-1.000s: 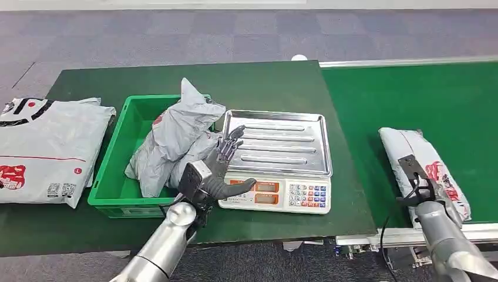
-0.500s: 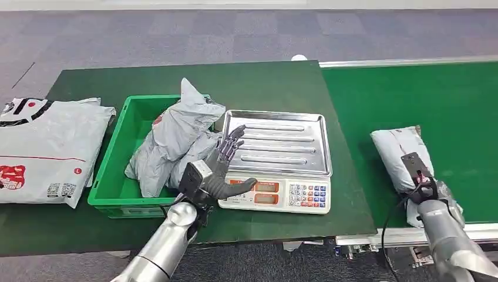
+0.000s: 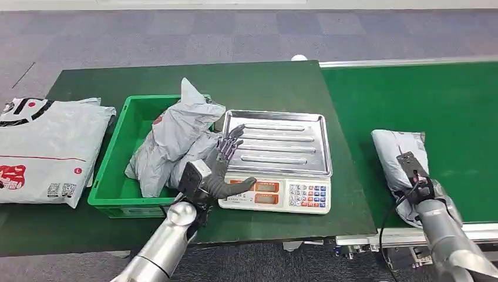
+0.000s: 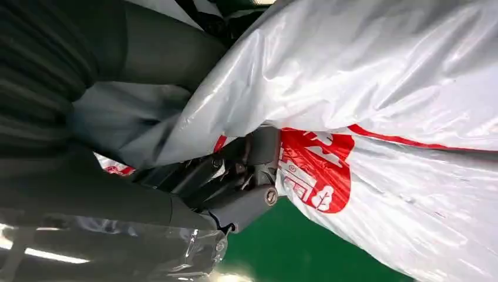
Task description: Moved the parcel from conveyor to table for the left to box.
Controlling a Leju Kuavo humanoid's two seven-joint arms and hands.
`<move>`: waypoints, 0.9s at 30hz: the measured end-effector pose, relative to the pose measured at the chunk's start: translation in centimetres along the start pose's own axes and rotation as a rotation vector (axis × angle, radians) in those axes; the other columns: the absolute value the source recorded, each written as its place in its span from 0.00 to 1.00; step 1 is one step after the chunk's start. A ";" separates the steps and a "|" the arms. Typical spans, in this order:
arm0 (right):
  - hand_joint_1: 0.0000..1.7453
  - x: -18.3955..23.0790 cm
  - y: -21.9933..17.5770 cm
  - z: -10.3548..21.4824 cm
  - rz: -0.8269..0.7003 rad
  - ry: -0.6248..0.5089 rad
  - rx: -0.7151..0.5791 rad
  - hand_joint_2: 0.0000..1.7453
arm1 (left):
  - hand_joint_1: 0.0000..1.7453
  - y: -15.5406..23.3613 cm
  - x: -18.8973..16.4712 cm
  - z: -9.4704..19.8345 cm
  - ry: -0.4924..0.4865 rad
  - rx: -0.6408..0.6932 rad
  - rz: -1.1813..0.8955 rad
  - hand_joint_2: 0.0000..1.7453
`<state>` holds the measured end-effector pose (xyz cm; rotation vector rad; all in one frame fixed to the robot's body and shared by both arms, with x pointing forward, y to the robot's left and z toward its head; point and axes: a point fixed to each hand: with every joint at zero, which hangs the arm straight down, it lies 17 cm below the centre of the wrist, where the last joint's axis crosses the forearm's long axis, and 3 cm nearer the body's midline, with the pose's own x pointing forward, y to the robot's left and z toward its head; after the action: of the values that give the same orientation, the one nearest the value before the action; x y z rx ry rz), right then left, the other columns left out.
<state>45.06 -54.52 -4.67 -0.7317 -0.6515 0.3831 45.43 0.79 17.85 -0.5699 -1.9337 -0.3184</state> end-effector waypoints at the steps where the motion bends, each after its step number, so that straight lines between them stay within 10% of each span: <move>1: 1.00 0.3 -0.1 0.0 0.002 -0.014 -0.009 1.00 | 0.00 0.1 0.0 0.0 0.000 0.003 0.000 1.00; 14: 1.00 16.9 -8.9 7.0 -0.170 -0.803 -0.461 1.00 | 0.00 0.5 0.9 -0.3 -0.025 0.028 -0.008 1.00; 27: 1.00 22.1 -12.1 20.7 -0.257 -1.190 -0.771 1.00 | 0.00 0.8 0.8 -0.4 -0.030 0.034 0.005 1.00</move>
<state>48.86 -40.92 24.74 -1.1028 -2.0709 0.2971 45.84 1.47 18.74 -0.5599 -1.9624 -0.2747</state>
